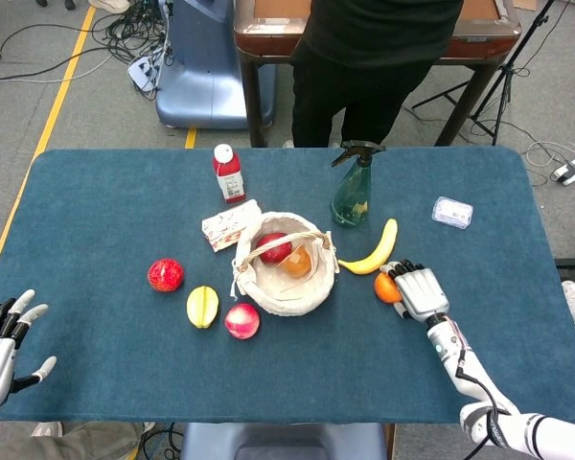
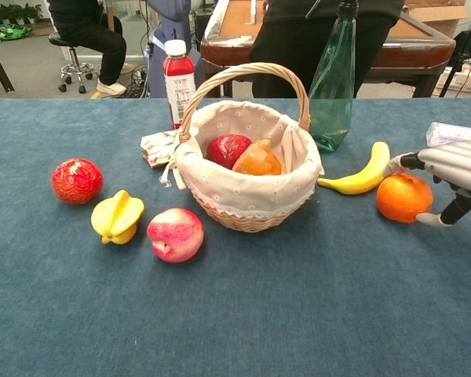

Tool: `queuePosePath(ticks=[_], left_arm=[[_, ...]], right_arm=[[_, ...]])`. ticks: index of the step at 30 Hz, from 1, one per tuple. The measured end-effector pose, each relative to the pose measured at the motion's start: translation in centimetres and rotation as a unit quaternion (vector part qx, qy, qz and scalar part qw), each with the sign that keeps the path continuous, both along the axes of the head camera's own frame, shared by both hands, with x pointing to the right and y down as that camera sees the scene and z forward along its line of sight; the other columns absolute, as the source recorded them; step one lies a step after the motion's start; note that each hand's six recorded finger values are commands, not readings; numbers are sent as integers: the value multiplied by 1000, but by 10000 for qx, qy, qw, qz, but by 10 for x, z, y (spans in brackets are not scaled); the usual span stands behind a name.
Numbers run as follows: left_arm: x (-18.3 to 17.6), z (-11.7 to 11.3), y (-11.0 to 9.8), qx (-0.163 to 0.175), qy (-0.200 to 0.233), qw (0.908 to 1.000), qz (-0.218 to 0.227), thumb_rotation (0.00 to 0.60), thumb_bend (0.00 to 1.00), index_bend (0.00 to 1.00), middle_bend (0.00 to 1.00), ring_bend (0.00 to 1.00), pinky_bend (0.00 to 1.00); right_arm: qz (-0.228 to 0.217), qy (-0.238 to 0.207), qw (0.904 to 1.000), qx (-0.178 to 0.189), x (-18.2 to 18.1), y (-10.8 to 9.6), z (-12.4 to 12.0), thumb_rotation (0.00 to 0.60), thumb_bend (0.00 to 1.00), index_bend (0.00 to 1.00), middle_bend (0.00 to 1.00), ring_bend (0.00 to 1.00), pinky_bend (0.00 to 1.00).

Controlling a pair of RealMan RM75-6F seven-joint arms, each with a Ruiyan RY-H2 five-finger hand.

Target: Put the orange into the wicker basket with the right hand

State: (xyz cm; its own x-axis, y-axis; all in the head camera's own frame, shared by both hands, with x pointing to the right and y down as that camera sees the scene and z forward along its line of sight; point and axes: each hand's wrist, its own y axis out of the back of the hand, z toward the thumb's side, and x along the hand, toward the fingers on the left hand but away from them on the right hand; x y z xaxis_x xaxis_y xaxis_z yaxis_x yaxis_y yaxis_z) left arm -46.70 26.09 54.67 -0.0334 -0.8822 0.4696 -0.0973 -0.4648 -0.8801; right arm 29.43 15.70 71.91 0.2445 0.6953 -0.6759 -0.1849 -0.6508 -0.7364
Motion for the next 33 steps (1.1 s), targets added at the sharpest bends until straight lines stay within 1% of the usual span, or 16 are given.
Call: queuePosePath(ticks=[3,7,11,14,18,21,27,30,31,33], left_arm=[[0,0,0,3,6,10000,6,600,246,225,0,0,40],[0,0,0,10,7,10000,0,600,246,226,0,0,40],[0,0,0,3,9,10000,13,600,246,226,0,0,40],[1,1,-1,6,18,10000,24,600,246,227,0,0,40],[1,0,0,9,16,10000,17,600,246,230,0,0,40],[1,-1,0,17,16,10000,20,600,246,232,0,0,40],[0,-3,1,32,-1,10000,-1,600,246,234,0,0,40],[0,-3,1,33,1,10000,-6,600,246,235,0,0,40],[0,-4,1,39,5,10000,-6,600,246,235,0,0,40],[-1,-4,1,47,5,10000,-12,600,246,235,0,0,40]], right_arm=[[-13,-41,10000,65,-2,-1,-3,600,383,335,292,233,433],[16,-249,9996,144,-6,-1,-13,600,380,337,297,242,438],[139,-667,9976,157,-14,-2,-31,600,366,337,303,245,440],[229,-1086,9937,134,-23,-2,-49,600,362,337,305,246,441],[286,-1671,9855,68,-39,-3,-73,600,360,337,305,246,441],[308,-2030,9787,12,-51,-5,-84,600,360,337,305,246,441],[355,-2638,9636,-243,-82,-11,-92,600,360,337,303,246,443],[428,-2891,9557,-337,-96,-14,-92,600,360,335,283,246,443],[459,-2954,9535,-376,-100,-15,-91,600,360,329,275,246,443],[510,-3065,9494,-457,-109,-18,-88,600,359,287,244,245,443]])
